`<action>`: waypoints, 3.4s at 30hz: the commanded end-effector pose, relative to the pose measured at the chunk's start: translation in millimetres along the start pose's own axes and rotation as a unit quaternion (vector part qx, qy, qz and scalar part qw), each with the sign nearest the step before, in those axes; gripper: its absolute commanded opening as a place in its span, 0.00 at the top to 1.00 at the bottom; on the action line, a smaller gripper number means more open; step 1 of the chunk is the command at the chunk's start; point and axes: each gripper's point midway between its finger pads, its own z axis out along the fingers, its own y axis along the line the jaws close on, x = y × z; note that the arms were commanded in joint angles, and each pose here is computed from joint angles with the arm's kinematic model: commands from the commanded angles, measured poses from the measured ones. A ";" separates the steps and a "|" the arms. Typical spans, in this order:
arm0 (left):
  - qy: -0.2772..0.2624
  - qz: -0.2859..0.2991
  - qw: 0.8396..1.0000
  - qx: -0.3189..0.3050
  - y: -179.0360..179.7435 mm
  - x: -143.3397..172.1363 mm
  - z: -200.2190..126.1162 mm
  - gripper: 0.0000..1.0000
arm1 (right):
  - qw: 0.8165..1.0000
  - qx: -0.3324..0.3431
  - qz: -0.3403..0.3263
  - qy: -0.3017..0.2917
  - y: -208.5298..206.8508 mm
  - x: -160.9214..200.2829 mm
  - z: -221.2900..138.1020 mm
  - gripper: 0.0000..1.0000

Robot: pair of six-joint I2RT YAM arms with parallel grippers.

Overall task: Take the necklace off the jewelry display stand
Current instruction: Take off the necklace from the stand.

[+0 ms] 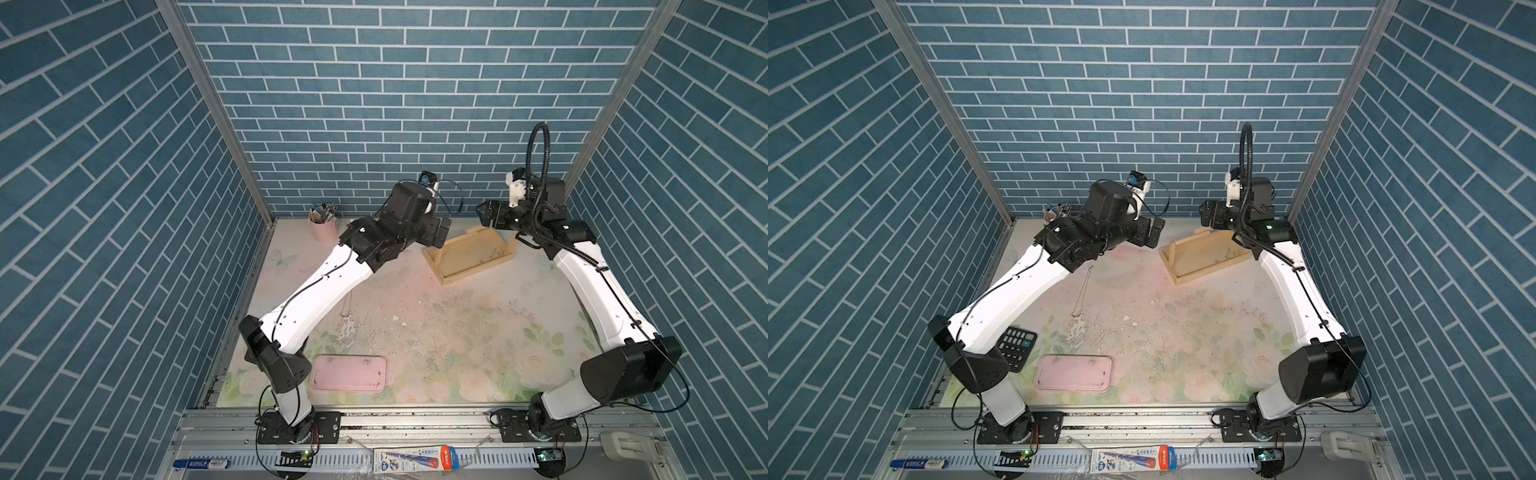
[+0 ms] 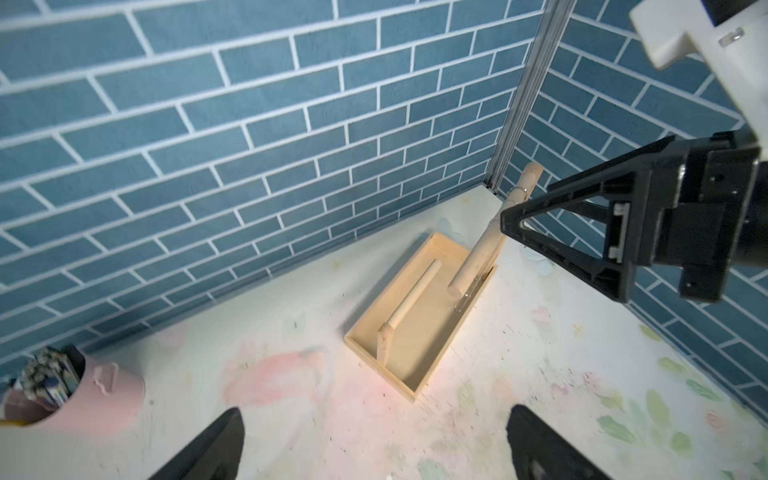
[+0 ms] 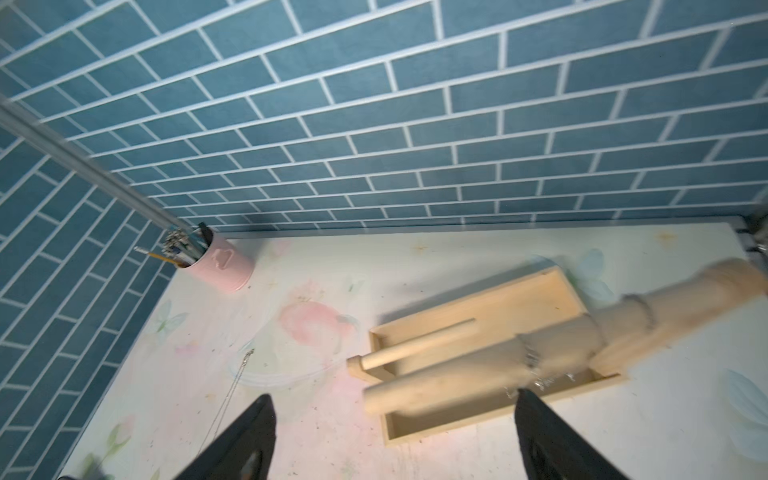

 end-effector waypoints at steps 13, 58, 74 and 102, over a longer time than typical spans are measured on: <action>0.001 0.013 0.998 0.062 -43.6 6.2 74.2 0.01 | 0.996 0.017 0.081 0.020 -60.1 28.0 0.5 0.41; 0.128 -0.156 0.962 0.184 -37.8 63.3 112.0 0.01 | 0.994 0.011 0.099 0.051 -68.6 26.1 68.0 0.75; 0.125 -0.161 0.962 0.183 -36.0 62.5 104.6 0.01 | 0.994 0.017 0.094 0.046 -66.4 22.9 68.7 0.95; 0.122 -0.195 0.953 0.195 -31.9 64.9 91.9 0.01 | 0.997 0.013 0.069 0.032 -57.9 5.6 50.3 1.00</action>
